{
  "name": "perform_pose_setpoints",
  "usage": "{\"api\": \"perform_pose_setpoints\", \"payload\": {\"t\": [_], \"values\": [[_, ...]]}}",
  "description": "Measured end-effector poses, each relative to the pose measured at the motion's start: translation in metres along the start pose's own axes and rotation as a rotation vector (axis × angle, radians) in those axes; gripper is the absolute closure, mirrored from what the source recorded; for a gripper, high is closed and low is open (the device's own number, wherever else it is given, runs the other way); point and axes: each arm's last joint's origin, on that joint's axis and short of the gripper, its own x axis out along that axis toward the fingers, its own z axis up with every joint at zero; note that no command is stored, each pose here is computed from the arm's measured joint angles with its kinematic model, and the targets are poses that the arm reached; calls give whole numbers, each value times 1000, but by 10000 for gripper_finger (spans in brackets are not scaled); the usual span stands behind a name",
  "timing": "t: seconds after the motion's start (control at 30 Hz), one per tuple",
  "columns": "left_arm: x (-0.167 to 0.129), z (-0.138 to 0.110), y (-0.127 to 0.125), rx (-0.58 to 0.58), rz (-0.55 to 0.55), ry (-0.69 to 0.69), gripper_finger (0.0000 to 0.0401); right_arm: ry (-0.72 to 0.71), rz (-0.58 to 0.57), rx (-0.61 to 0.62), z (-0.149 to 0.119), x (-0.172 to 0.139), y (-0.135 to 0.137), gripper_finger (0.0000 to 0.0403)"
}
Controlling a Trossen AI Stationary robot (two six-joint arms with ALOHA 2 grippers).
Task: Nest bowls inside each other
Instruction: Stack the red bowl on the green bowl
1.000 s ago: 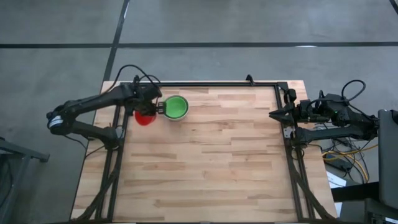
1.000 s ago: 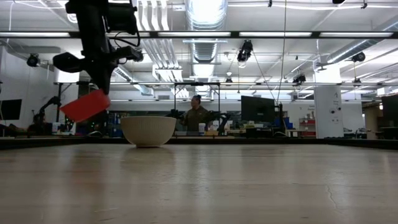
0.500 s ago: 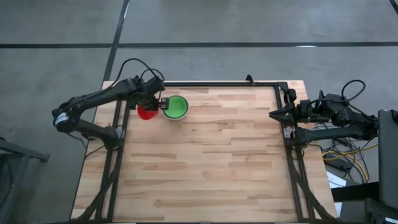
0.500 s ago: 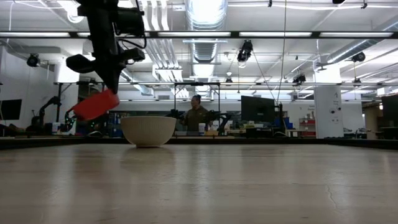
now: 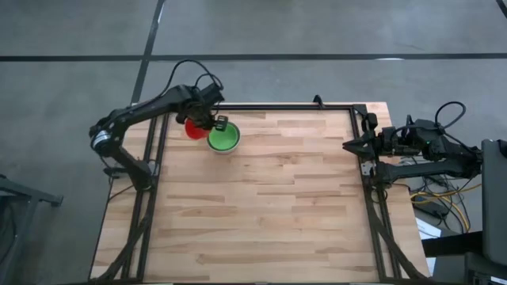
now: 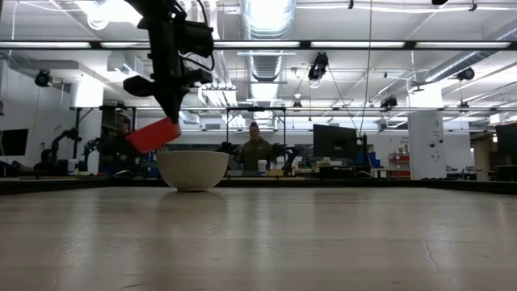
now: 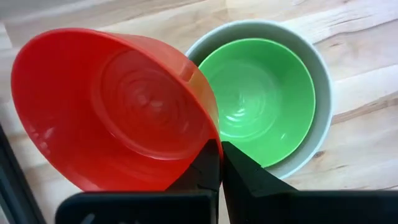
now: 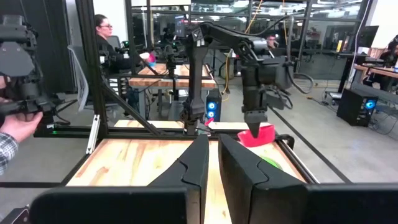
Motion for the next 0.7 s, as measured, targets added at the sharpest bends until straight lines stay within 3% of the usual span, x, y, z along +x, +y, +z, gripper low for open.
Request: {"api": "perform_pose_setpoints", "payload": {"t": [0.27, 0.7], "values": [[7, 19, -18, 52, 20, 49, 396, 0, 0, 0, 0, 0, 0, 369], [12, 32, -32, 24, 1, 93, 394, 0, 0, 0, 0, 0, 0, 369]]}}
